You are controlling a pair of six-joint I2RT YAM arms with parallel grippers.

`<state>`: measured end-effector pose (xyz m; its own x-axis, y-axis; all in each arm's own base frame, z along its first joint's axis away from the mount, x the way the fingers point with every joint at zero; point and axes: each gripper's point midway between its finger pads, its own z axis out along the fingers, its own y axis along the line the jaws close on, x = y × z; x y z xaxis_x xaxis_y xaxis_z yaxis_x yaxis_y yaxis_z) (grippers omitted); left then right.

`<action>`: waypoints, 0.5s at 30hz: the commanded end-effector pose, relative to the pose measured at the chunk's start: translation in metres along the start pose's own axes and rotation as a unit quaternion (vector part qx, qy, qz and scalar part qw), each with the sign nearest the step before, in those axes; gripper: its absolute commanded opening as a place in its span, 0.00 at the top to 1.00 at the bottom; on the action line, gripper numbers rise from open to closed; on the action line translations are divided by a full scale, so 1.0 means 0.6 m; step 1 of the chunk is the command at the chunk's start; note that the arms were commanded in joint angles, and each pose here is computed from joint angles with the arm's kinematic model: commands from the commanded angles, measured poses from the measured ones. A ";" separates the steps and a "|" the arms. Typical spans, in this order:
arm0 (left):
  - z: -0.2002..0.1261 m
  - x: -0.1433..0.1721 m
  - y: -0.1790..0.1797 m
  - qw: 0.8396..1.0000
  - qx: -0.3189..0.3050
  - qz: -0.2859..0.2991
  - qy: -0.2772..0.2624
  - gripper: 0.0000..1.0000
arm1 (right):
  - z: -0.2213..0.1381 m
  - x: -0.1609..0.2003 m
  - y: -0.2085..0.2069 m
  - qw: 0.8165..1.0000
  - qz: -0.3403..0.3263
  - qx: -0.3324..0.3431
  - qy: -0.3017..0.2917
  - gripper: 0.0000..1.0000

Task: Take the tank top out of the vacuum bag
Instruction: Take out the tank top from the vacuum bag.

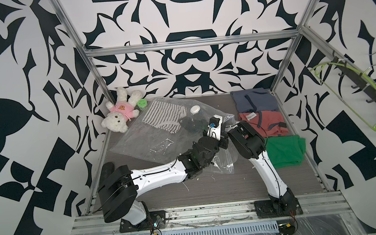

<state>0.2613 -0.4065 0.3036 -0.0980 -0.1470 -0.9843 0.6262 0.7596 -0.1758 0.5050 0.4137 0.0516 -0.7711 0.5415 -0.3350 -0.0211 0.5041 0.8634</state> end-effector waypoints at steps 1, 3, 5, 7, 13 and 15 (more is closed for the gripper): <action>-0.023 0.034 -0.065 0.996 0.080 0.001 0.030 1.00 | 0.012 0.062 -0.080 0.996 0.006 0.081 0.040 0.40; -0.023 0.037 -0.064 0.996 0.079 -0.001 0.031 1.00 | 0.013 0.062 -0.077 0.996 0.006 0.077 0.039 0.40; -0.022 0.040 -0.065 0.996 0.079 -0.002 0.033 1.00 | 0.014 0.060 -0.081 0.995 0.009 0.087 0.038 0.40; -0.022 0.040 -0.067 0.996 0.083 -0.004 0.033 1.00 | 0.016 0.059 -0.082 0.995 0.012 0.089 0.037 0.40; -0.022 0.042 -0.071 0.995 0.088 -0.010 0.036 1.00 | 0.025 0.045 -0.070 0.997 0.022 0.072 0.031 0.46; -0.023 0.042 -0.071 0.996 0.087 -0.010 0.036 1.00 | 0.029 0.045 -0.065 0.997 0.020 0.071 0.034 0.52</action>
<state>0.2619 -0.4040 0.3029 -0.1099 -0.1670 -0.9798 0.6161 0.7621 -0.1989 0.5134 0.4181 0.0492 -0.7672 0.5545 -0.3224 -0.0008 0.5018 0.8650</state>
